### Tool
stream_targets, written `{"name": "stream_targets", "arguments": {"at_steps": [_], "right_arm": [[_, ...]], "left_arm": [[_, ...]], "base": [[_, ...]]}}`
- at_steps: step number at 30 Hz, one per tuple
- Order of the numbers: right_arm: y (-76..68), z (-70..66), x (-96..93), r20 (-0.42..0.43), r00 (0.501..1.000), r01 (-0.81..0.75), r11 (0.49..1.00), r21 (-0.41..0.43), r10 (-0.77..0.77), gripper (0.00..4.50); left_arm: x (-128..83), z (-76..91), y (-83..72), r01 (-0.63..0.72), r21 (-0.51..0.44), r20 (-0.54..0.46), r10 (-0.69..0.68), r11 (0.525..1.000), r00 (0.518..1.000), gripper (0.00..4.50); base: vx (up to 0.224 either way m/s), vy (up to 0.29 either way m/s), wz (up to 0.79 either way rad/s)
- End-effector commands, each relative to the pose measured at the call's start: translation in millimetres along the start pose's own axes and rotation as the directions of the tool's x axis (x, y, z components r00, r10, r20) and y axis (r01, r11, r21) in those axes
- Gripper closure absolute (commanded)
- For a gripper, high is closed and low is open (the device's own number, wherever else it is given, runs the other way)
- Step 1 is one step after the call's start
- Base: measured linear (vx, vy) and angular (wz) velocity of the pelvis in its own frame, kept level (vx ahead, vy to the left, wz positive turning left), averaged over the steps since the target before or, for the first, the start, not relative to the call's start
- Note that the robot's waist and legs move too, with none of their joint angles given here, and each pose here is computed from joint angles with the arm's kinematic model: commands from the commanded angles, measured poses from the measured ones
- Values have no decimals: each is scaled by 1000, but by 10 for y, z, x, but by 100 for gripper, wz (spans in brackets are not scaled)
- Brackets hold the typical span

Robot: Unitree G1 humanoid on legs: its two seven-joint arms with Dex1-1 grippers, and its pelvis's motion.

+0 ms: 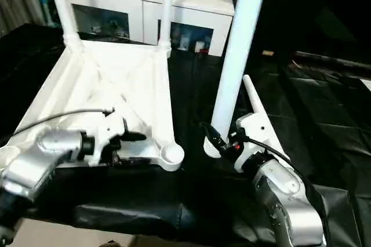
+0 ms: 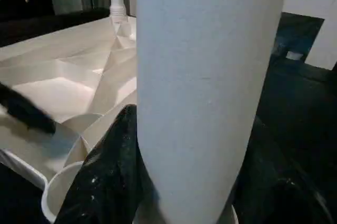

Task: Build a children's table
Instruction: Pick table leg

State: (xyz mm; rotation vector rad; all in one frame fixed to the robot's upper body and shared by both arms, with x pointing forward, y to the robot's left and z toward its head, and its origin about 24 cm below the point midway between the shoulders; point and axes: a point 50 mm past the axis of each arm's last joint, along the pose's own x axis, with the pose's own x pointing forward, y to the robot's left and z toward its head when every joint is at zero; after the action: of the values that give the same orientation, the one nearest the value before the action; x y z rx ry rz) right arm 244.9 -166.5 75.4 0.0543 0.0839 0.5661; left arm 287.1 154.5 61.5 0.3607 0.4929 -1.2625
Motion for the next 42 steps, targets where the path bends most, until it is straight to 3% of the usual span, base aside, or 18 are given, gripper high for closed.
{"name": "stream_targets", "arguments": {"at_steps": [1,8,11,28,42], "right_arm": [[-8,35,6,4,1000,-14,1000,-5,14,263],[1,22,-14,0,1000,-15,1000,-4,15,263],[22,8,0,1,1000,-22,1000,4,22,263],[43,-31,1,-6,1000,-25,1000,8,25,263],[65,-30,41,9,999,-42,998,52,41,263]], "left_arm": [[-9,25,17,43,19,-39,-42,999,998,128],[-70,1,-17,97,-10,-71,-97,995,993,184],[-69,20,82,14,12,-68,-13,1000,998,209],[-187,-107,13,55,-28,-155,-59,998,986,338],[-77,-173,-41,47,-15,-173,-48,999,984,447]], "base": [[0,0,0],[16,-6,-1],[54,-18,-3],[3,-1,0],[0,0,0]]}}
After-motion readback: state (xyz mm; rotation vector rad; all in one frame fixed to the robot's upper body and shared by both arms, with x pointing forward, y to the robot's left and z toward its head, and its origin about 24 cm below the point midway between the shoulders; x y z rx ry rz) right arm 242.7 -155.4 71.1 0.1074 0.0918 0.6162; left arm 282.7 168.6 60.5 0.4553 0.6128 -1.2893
